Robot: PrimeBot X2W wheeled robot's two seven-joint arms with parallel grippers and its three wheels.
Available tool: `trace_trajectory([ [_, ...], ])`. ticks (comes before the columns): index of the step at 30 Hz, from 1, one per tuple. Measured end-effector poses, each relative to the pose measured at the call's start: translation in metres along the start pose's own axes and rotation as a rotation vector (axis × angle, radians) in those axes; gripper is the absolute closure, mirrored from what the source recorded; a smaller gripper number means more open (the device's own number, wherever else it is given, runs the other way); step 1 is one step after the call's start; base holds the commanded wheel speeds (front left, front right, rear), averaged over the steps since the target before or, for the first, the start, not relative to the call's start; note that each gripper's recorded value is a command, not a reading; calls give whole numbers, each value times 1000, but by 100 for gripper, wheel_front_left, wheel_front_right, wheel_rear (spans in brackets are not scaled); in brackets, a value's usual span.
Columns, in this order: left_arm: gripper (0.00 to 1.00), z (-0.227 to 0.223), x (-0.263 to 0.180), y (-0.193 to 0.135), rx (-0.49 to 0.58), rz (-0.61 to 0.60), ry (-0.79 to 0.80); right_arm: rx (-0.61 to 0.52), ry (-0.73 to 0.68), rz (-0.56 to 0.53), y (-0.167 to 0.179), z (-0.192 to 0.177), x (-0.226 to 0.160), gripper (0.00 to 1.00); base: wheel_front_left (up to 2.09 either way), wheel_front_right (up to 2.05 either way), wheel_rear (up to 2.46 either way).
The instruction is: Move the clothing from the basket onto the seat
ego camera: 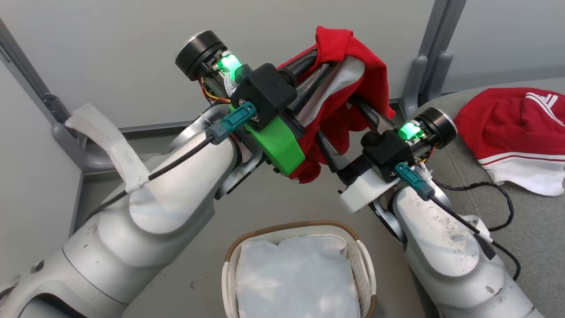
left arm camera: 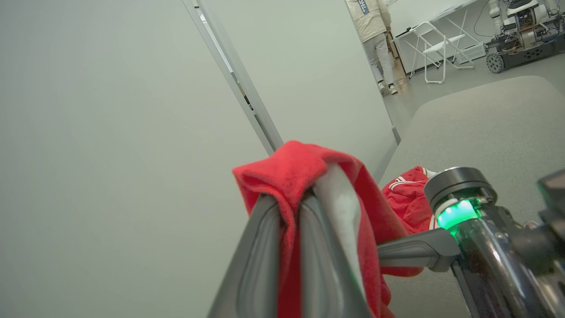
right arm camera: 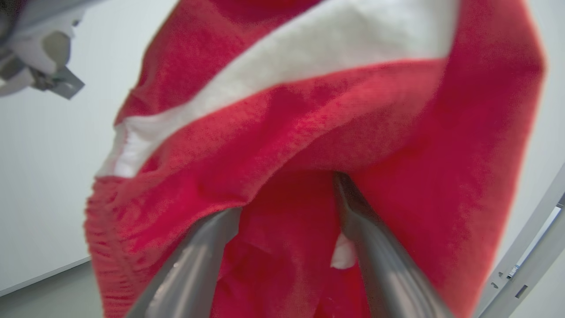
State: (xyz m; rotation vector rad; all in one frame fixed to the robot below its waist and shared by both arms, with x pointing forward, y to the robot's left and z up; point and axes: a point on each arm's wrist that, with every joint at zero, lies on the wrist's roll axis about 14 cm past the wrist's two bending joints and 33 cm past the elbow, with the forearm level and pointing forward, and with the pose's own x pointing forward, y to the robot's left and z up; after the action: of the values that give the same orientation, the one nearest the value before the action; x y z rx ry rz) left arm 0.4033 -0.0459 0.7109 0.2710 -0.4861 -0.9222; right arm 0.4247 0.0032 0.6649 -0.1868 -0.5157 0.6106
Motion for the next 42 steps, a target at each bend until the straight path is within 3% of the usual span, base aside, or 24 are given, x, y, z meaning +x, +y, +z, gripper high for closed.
trace_trajectory([
  [6, 100, -6, -2, -3, -29, -4, 12, -20, -4, 80, 18, 2, 13, 0, 0, 0, 0],
  [7, 100, -7, -2, -3, -34, -4, 14, -17, 2, 94, 22, 0, 14, 58, 0, 0, 0],
  [8, 100, -8, -2, -3, -39, -4, 16, -12, 9, 103, 25, -2, 14, 72, 0, 0, 0],
  [9, 100, -9, -2, -3, -42, -3, 19, -10, 16, 117, 29, -5, 15, 100, 0, 0, 0],
  [26, 98, -52, -25, 25, -142, 108, 93, 19, 22, 29, -1, -13, 13, 100, 0, 0, 0],
  [27, 90, -55, -27, 26, -148, 115, 99, 21, 22, 20, -3, -13, 12, 100, 0, 0, 0],
  [28, 67, -58, -29, 27, -157, 124, 102, 23, 21, 9, -6, -13, 11, 100, 0, 0, 0],
  [31, 48, -66, -36, 29, -185, 147, 112, 25, 20, -19, -14, -13, 8, 100, 0, 0, 0],
  [32, 13, -69, -38, 30, -197, 157, 116, 27, 21, -29, -16, -13, 6, 100, 0, 0, 0],
  [33, 1, -72, -41, 31, -209, 167, 120, 29, 23, -38, -19, -14, 5, 100, 0, 0, 0],
  [42, 0, -98, -68, 38, -304, 267, 152, 37, 33, -97, -32, -17, -6, 100, 0, 0, 0],
])
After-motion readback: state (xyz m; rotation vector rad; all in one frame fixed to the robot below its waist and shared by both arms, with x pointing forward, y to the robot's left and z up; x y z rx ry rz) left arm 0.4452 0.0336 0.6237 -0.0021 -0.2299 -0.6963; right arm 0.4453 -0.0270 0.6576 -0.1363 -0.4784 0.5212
